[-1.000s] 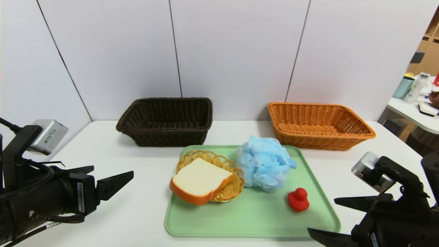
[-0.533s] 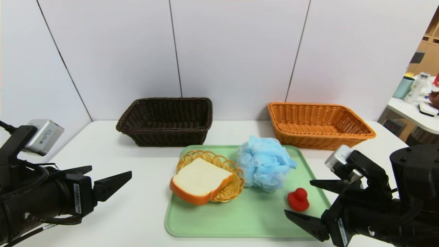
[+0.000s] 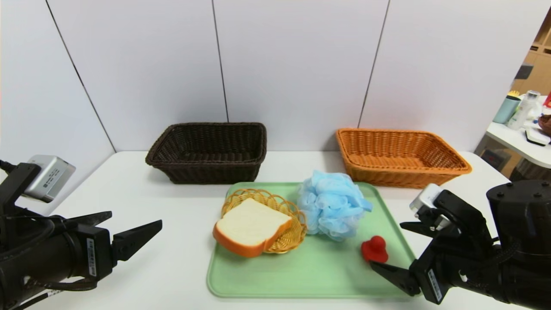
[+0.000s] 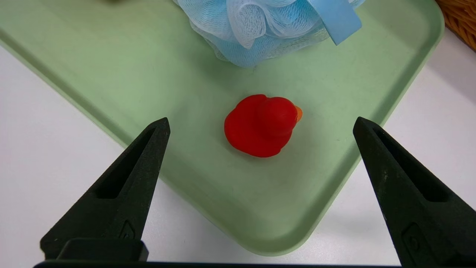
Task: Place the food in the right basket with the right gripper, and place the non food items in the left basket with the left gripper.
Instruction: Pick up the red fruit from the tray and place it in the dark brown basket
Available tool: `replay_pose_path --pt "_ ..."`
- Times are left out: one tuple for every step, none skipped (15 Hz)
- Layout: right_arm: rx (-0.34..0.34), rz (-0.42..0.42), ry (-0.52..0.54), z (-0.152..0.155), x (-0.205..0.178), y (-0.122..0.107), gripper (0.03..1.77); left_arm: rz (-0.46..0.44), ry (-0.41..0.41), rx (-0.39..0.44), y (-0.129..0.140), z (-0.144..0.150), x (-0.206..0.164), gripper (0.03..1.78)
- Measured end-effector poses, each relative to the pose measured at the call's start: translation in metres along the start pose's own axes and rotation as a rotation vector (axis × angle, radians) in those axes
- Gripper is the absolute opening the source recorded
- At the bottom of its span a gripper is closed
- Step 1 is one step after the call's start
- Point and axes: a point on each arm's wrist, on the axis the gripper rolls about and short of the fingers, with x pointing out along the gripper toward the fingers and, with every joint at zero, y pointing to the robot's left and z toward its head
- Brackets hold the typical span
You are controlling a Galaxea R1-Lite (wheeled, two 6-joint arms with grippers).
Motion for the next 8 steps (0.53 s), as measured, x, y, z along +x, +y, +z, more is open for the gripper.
replay_pose_path --pt "-0.011 0.001 0.006 -0.001 0.0 0.0 1.7 -0.002 -0.001 0.0 0.0 0.0 0.0 1.69" --pt "-0.02 0.002 0.013 -0.003 0.0 0.0 1.7 -0.002 -0.002 0.0 0.0 0.0 0.0 1.69" --pt "-0.027 0.005 0.027 -0.006 0.001 0.001 1.7 -0.003 -0.003 0.0 0.0 0.0 0.0 1.69" --pt "-0.028 0.007 0.038 -0.009 0.002 0.001 1.7 -0.003 -0.004 0.0 0.0 0.001 0.0 1.69" --pt "-0.027 0.008 0.048 -0.01 0.003 0.001 1.7 -0.003 -0.002 0.001 0.0 0.0 0.0 1.69" --pt "-0.028 0.01 0.057 -0.012 0.004 0.002 1.7 -0.003 0.001 0.001 0.0 0.0 0.0 1.69" --pt "-0.028 0.012 0.063 -0.013 0.005 0.002 1.7 -0.004 0.0 0.0 0.0 0.0 0.0 1.69" --pt "-0.029 0.014 0.066 -0.013 0.006 0.002 1.7 -0.004 0.0 0.001 0.0 0.0 0.0 1.69"
